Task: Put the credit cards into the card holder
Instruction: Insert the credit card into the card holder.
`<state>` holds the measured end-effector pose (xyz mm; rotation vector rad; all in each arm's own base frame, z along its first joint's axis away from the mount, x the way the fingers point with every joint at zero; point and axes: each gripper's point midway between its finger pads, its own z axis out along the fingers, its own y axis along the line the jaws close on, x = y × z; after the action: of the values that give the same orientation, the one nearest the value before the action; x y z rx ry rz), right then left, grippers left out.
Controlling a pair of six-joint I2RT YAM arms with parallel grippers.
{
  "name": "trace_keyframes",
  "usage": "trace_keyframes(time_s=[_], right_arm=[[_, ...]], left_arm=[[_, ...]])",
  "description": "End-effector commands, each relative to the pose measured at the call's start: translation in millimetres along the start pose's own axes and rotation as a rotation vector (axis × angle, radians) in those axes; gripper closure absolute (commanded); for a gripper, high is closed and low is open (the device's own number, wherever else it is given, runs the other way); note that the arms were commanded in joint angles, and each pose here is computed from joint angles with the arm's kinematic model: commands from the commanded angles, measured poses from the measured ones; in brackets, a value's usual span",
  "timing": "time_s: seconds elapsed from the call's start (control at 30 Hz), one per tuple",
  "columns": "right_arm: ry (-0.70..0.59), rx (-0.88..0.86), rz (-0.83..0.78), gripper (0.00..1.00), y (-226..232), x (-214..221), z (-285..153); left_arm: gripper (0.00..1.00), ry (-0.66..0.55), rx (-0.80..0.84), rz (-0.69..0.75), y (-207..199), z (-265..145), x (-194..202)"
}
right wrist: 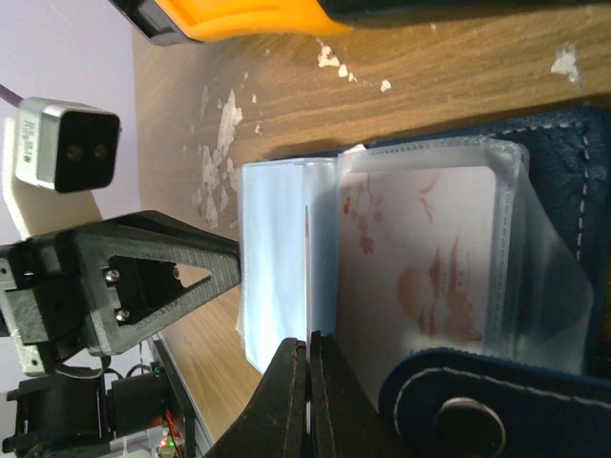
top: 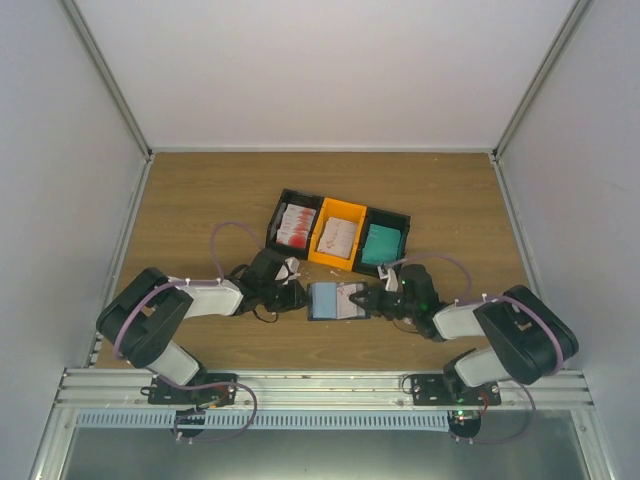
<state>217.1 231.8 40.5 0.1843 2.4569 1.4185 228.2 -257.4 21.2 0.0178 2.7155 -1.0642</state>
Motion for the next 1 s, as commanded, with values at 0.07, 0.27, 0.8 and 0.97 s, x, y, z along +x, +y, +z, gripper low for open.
trace_keyframes(time_s=[0.07, 0.27, 0.8, 0.97], right_arm=[[-0.083, 0.007, -0.039, 1.00, 5, -16, -10], [-0.064, 0.020, -0.066, 0.99, 6, -20, -6], [0.013, -0.009, -0.027, 1.00, 2, -14, 9], [0.023, -0.009, 0.005, 0.99, -3, -8, 10]], left_arm=[[0.84, 0.020, -0.046, -0.012, 14, 4, 10], [0.84, 0.018, -0.045, -0.018, 14, 4, 9], [0.85, 0.028, -0.040, -0.030, 17, 6, 13], [0.85, 0.031, -0.034, -0.031, 16, 7, 13]])
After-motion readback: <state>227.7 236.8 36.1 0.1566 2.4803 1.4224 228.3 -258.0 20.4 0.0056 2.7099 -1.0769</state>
